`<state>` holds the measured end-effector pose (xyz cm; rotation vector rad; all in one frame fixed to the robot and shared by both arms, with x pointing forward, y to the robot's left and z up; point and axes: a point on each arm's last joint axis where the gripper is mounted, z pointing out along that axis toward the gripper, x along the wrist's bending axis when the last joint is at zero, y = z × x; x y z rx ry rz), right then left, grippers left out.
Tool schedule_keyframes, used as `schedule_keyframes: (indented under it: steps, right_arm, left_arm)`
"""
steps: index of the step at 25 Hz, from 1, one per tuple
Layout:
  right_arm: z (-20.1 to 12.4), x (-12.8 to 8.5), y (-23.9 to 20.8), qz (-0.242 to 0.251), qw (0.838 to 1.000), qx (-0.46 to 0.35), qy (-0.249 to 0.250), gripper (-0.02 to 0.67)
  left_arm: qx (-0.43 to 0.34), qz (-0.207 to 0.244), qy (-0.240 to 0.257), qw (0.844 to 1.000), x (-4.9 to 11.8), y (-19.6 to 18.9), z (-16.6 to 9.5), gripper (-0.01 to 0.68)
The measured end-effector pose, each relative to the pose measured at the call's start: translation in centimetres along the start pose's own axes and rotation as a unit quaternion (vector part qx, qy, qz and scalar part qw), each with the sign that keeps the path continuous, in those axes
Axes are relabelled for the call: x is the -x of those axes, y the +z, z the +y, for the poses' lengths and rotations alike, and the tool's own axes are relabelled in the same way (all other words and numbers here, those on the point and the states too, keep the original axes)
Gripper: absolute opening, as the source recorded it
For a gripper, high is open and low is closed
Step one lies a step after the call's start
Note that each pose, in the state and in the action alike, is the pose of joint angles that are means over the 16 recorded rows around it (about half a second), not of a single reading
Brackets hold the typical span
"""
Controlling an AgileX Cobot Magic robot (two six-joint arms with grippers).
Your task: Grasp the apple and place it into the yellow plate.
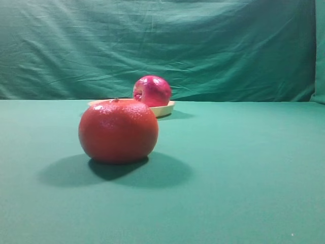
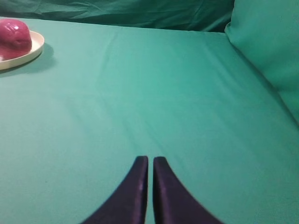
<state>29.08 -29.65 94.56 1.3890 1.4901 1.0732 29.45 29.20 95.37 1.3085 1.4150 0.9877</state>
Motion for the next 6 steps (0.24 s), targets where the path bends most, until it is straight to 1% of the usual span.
schedule_keyframes:
  steps: [6]
  right_arm:
    - [0.0,0.0,0.0,0.0,1.0,0.0,0.0,0.0]
  left_arm:
    - [0.0,0.0,0.0,1.0,0.0,0.0,0.0,0.157]
